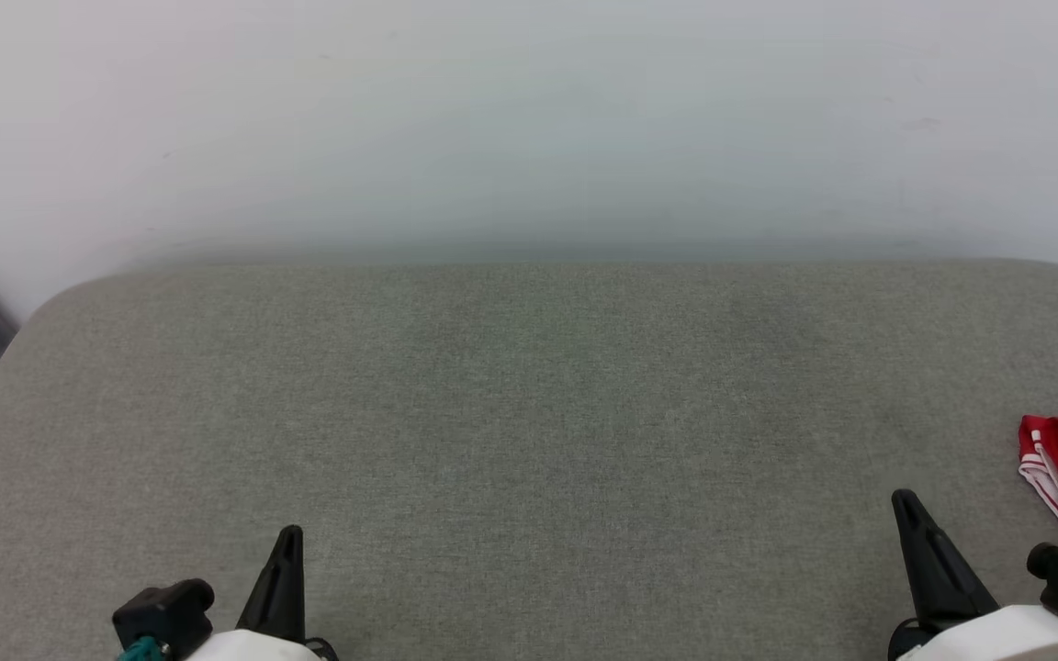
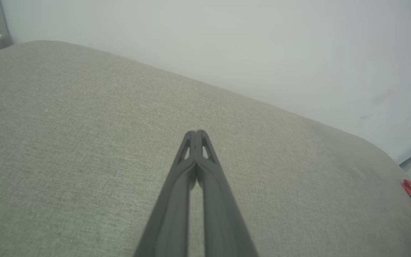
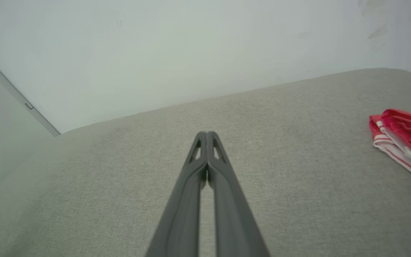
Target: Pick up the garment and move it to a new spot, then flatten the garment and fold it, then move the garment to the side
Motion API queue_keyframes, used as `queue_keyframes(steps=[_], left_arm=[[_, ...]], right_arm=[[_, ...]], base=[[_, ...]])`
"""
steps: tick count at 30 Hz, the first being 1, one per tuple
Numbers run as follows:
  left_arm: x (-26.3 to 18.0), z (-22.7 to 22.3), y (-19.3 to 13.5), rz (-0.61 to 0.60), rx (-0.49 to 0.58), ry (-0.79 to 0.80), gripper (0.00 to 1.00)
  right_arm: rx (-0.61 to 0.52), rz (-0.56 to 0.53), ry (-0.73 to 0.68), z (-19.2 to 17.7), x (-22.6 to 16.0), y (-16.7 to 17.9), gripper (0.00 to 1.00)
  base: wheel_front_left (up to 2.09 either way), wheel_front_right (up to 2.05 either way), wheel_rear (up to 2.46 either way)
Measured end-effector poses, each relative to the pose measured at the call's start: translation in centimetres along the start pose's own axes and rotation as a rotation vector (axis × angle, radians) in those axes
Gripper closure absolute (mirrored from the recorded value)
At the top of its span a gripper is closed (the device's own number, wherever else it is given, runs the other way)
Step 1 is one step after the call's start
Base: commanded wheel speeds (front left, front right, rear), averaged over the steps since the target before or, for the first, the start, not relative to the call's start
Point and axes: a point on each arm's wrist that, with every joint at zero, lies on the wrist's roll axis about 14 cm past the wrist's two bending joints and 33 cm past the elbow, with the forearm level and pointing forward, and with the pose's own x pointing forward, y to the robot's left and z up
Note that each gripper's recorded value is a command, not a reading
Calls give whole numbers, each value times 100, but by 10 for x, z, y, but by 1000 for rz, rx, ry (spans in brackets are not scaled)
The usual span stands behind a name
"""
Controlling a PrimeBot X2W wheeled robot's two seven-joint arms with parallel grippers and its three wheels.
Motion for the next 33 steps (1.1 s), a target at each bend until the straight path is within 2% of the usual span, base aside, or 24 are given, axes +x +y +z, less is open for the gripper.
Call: queue_keyframes(steps=[16,33], left_arm=[[14,1,8,31,-251,33,100],[25,5,11,37,-482,40,100]], right_arm=[[281,2,-20,2,12,-3,100],[527,-7,-30,0,20,-9,100]], base=[[0,0,0],[0,0,0]])
